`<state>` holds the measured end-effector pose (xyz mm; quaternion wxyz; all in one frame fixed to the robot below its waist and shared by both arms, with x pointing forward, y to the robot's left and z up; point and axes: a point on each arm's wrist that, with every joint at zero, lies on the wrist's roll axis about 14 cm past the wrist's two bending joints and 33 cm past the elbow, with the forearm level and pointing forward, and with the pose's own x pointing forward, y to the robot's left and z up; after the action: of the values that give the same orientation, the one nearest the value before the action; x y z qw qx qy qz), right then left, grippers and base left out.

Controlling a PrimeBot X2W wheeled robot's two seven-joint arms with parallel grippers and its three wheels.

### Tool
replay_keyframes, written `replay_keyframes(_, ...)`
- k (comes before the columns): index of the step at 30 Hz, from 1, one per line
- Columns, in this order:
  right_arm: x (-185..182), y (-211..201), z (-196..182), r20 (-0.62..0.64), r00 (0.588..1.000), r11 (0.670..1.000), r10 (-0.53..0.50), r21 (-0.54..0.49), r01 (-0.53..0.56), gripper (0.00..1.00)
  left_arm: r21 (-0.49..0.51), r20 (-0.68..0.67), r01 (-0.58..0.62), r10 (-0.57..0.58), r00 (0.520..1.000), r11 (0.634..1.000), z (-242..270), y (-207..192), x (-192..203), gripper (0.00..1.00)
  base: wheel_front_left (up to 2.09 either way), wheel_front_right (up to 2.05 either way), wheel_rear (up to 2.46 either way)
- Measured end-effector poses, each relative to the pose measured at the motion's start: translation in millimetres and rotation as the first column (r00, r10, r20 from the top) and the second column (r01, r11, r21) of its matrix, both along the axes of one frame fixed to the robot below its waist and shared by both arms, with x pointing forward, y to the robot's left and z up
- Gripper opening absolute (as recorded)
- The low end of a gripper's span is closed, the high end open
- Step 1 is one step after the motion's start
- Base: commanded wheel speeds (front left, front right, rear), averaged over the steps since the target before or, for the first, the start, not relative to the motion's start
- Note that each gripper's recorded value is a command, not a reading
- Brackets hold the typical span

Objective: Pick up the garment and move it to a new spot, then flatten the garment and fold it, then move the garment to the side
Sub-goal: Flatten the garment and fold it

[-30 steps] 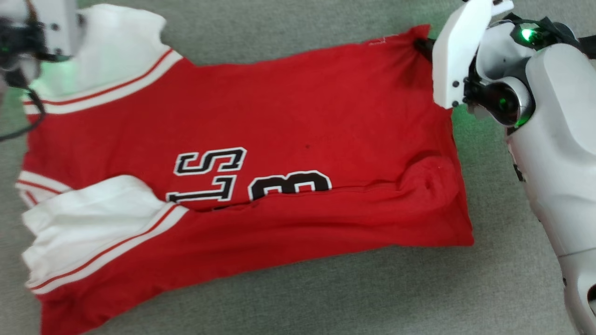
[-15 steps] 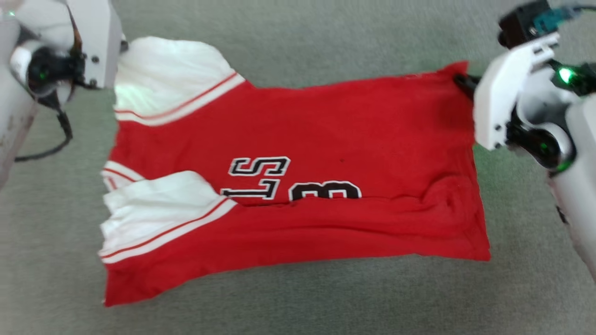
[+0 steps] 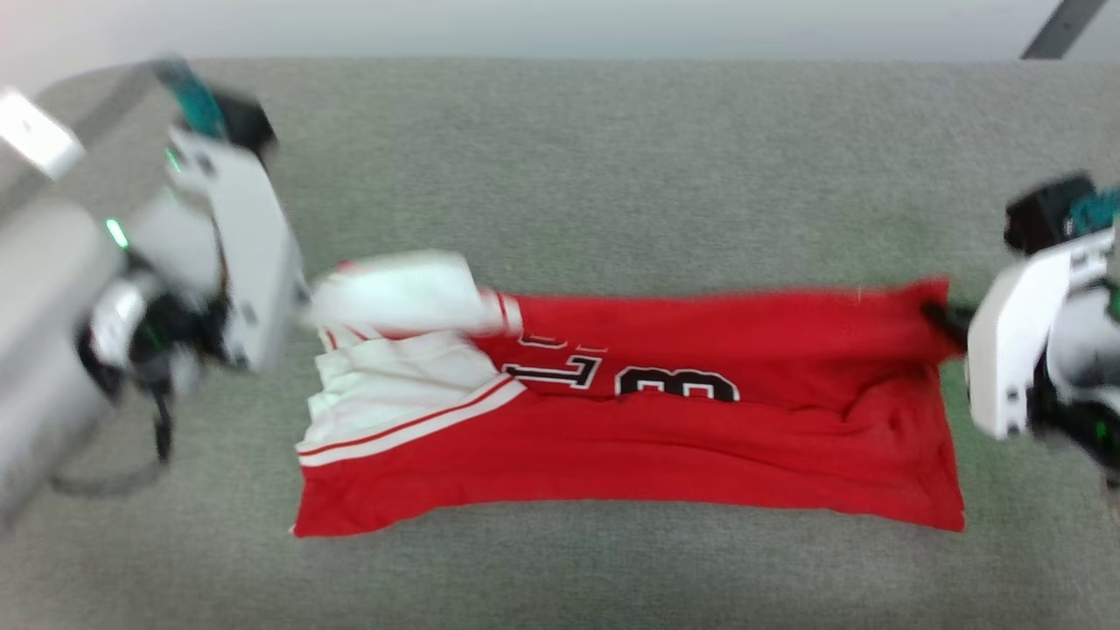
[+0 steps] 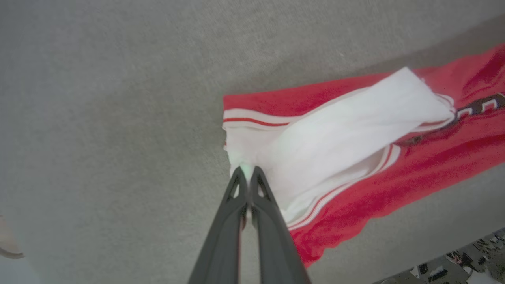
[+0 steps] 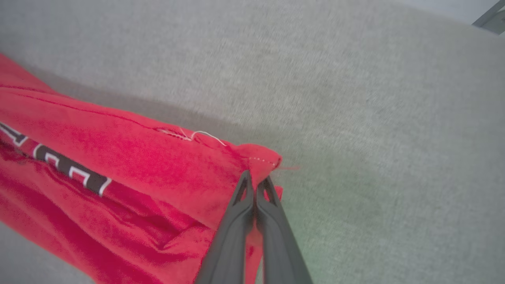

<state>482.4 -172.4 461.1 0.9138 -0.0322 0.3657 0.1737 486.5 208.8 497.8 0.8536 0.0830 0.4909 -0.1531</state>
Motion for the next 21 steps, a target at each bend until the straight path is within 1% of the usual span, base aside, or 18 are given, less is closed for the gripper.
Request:
replay_keyframes(5, -32.4, 6.9, -23.3, -0.11, 0.994, 1.0, 0.012, 0.016, -0.011, 0.0, -0.016, -0.115, -0.004, 0.002, 0.993, 1.0, -24.8, -7.0, -52.1, 0.0, 0.0, 0.0, 0.0)
replay_keyframes(8, -41.3, 7.5, -30.7, -0.142, 0.99, 1.0, 0.007, 0.014, -0.005, 0.0, -0.028, -0.157, -0.012, 0.008, 0.988, 1.0, -41.0, -11.0, -66.9, 0.0, 0.0, 0.0, 0.0)
replay_keyframes(11, -45.4, 12.2, -35.0, -0.155, 0.988, 0.999, -0.003, 0.034, 0.009, 0.0, -0.047, -0.178, -0.021, 0.013, 0.984, 0.999, -54.5, -17.2, -71.1, 0.0, 0.0, 0.0, 0.0)
replay_keyframes(12, -46.2, 13.4, -35.6, -0.157, 0.988, 0.999, -0.007, 0.04, 0.013, 0.33, -0.047, -0.185, -0.029, 0.02, 0.983, 0.998, -58.6, -16.3, -72.2, 0.0, 0.0, 0.0, 0.0)
replay_keyframes(13, -46.7, 14.1, -35.7, -0.155, 0.988, 0.999, -0.009, 0.039, 0.015, 0.7, -0.042, -0.185, -0.025, 0.016, 0.983, 0.999, -61.9, -15.5, -73.0, 0.18, 0.0, 0.0, 0.0)
replay_keyframes(14, -47.4, 14.8, -35.9, -0.155, 0.988, 0.999, -0.01, 0.041, 0.016, 1.0, -0.047, -0.172, -0.023, 0.014, 0.985, 0.999, -62.8, -15.8, -71.3, 0.42, 0.0, 0.0, 0.0)
replay_keyframes(15, -48.4, 15.5, -36.4, -0.159, 0.987, 0.999, -0.012, 0.045, 0.019, 1.0, -0.063, -0.157, -0.028, 0.018, 0.987, 0.998, -62.1, -17.8, -68.5, 0.73, 0.0, 0.0, 0.0)
replay_keyframes(16, -48.9, 16.7, -35.6, -0.157, 0.987, 0.998, -0.014, 0.054, 0.023, 1.0, -0.078, -0.145, -0.032, 0.02, 0.989, 0.996, -61.5, -19.9, -66.6, 1.0, 0.0, 0.0, 0.0)
replay_keyframes(19, -50.1, 18.1, -29.5, -0.146, 0.989, 0.997, -0.017, 0.07, 0.028, 1.0, -0.087, -0.126, -0.031, 0.02, 0.992, 0.996, -60.2, -20.8, -67.4, 1.0, 0.0, 0.0, 0.0)
replay_keyframes(21, -51.3, 16.9, -23.3, -0.134, 0.991, 0.995, -0.026, 0.089, 0.038, 1.0, -0.103, -0.089, -0.033, 0.024, 0.996, 0.994, -54.2, -20.7, -66.0, 1.0, 0.0, 0.0, 0.0)
